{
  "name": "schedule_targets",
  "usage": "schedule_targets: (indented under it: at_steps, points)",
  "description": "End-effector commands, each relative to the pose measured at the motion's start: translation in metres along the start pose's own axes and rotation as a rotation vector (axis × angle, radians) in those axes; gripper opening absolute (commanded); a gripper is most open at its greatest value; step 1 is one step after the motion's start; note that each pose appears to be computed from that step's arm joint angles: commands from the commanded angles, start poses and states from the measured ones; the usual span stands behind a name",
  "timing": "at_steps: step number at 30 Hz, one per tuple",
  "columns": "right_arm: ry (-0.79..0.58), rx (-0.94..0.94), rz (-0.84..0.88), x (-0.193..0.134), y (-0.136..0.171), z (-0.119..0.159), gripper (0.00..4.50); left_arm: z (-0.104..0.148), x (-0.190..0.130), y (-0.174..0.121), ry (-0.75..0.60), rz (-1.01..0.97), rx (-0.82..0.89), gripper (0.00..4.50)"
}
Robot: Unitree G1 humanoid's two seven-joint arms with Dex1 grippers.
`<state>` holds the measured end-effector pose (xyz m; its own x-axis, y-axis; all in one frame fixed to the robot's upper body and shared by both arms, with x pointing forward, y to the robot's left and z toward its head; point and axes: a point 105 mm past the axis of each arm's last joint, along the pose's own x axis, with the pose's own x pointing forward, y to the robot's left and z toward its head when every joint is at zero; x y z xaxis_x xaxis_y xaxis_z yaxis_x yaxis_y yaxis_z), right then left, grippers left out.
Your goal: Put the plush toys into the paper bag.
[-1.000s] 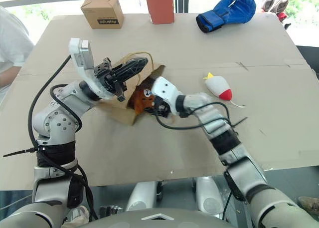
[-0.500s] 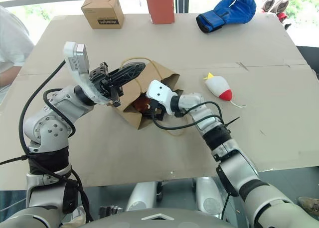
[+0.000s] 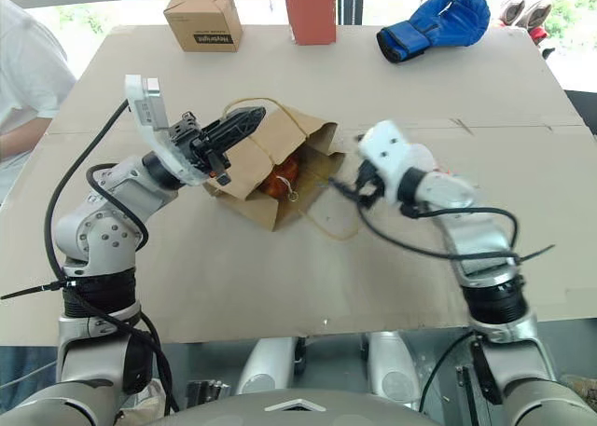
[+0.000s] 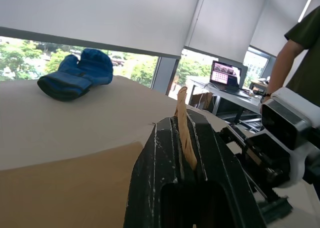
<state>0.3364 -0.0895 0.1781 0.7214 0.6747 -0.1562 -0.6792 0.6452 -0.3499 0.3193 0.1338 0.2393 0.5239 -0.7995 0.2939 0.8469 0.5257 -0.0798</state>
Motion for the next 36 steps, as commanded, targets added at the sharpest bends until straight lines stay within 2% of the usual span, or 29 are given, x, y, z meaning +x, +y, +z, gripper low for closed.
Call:
schedule_targets:
  at_steps: [1,8,11,12,13,20,22,26,29,32,36]
  points:
    - [0.175,0.035,-0.256,-0.017,-0.045,-0.020,4.48,0.025,0.003,0.002,-0.102,0.014,0.010,0.00]
    - [0.373,0.148,-0.393,-0.020,-0.076,-0.055,4.48,0.067,-0.002,0.009,-0.352,0.018,-0.223,0.00]
    - [0.412,0.161,-0.380,-0.014,-0.076,-0.068,4.48,0.065,-0.010,0.012,-0.344,0.048,-0.235,0.00]
    - [0.419,0.156,-0.373,-0.012,-0.076,-0.071,3.97,0.064,-0.011,0.011,-0.339,0.051,-0.238,0.00]
    - [0.425,0.150,-0.370,-0.012,-0.075,-0.074,3.79,0.063,-0.011,0.011,-0.337,0.052,-0.242,0.00]
    - [0.355,0.100,-0.340,-0.023,-0.078,-0.062,0.54,0.054,-0.021,0.010,-0.320,0.084,-0.259,0.00]
    - [0.323,0.080,-0.327,-0.026,-0.080,-0.057,0.06,0.052,-0.022,0.010,-0.321,0.090,-0.261,0.00]
    - [0.145,0.061,-0.296,-0.030,-0.084,-0.018,0.06,0.051,-0.025,0.011,-0.321,0.100,-0.261,0.00]
    - [-0.026,0.025,-0.276,-0.032,-0.085,0.027,0.06,0.051,-0.024,0.010,-0.317,0.100,-0.257,0.00]
    - [-0.144,-0.115,-0.264,-0.030,-0.081,0.068,0.06,0.051,-0.023,0.010,-0.316,0.097,-0.255,0.00]
    - [-0.205,-0.396,-0.192,-0.019,-0.066,0.099,0.06,0.051,-0.022,0.010,-0.316,0.095,-0.254,0.00]
